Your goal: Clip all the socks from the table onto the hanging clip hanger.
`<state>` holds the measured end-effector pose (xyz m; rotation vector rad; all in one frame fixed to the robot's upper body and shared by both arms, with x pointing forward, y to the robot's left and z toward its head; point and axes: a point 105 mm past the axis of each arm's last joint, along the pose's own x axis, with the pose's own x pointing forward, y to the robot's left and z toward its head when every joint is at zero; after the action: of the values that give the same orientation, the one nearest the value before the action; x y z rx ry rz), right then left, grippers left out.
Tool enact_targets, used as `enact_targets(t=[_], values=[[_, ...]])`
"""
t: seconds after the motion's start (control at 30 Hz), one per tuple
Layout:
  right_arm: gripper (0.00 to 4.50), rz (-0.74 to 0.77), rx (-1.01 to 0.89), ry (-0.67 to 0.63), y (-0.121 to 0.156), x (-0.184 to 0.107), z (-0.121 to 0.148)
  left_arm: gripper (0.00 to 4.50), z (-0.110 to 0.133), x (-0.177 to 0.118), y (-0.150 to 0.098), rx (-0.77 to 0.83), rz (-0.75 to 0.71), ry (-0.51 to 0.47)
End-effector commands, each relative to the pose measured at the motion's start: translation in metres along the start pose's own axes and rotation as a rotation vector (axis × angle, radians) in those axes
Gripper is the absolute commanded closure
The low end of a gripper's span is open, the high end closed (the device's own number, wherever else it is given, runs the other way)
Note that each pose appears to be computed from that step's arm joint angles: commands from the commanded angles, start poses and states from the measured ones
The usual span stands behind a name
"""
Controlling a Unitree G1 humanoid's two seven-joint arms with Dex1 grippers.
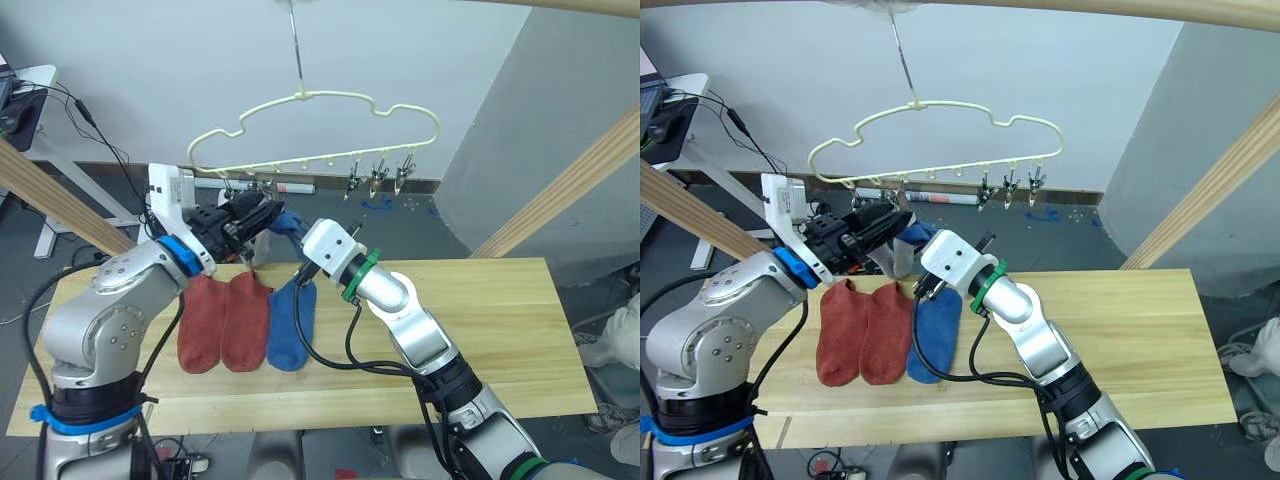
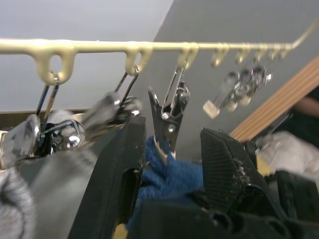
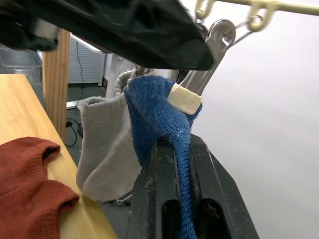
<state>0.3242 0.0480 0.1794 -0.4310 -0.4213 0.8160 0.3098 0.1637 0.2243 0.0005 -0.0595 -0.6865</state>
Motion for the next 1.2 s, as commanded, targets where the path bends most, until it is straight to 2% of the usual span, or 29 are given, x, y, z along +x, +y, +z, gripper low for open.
enact_targets(t=[0.03, 0.07, 0.3, 0.43, 0.57, 0.7, 0.83, 1.0, 1.2], values=[[3.40, 0.003, 0.013, -0.041, -0.003, -0.002, 0.010, 2.46, 0.008, -0.009, -0.004, 0.103, -0.023, -0.007], [3.06, 0.007, -0.002, -0.034, -0.004, -0.002, 0.009, 2.46, 0.007, -0.011, -0.004, 0.117, -0.029, 0.003], [3.06, 0.091, -0.091, 0.028, -0.009, -0.025, -0.001, 2.46, -0.006, -0.015, -0.014, 0.242, -0.101, 0.061], [3.06, 0.120, -0.060, 0.090, -0.020, -0.049, -0.005, 2.46, -0.006, -0.015, -0.019, 0.281, -0.130, 0.063], [3.06, -0.029, 0.058, 0.111, -0.053, -0.059, 0.004, 2.46, -0.001, -0.013, -0.027, 0.305, -0.201, 0.060], [3.06, -0.134, 0.206, 0.120, -0.082, -0.059, 0.015, 2.46, 0.007, -0.008, -0.034, 0.333, -0.267, 0.032], [3.06, -0.195, 0.277, 0.152, -0.096, -0.054, 0.018, 2.46, 0.008, -0.006, -0.038, 0.350, -0.315, 0.030], [3.06, -0.213, 0.301, 0.173, -0.101, -0.051, 0.019, 2.46, 0.006, -0.004, -0.037, 0.357, -0.326, 0.033], [3.06, -0.181, 0.272, 0.133, -0.098, -0.046, 0.030, 2.46, 0.002, -0.005, -0.036, 0.355, -0.326, 0.032]])
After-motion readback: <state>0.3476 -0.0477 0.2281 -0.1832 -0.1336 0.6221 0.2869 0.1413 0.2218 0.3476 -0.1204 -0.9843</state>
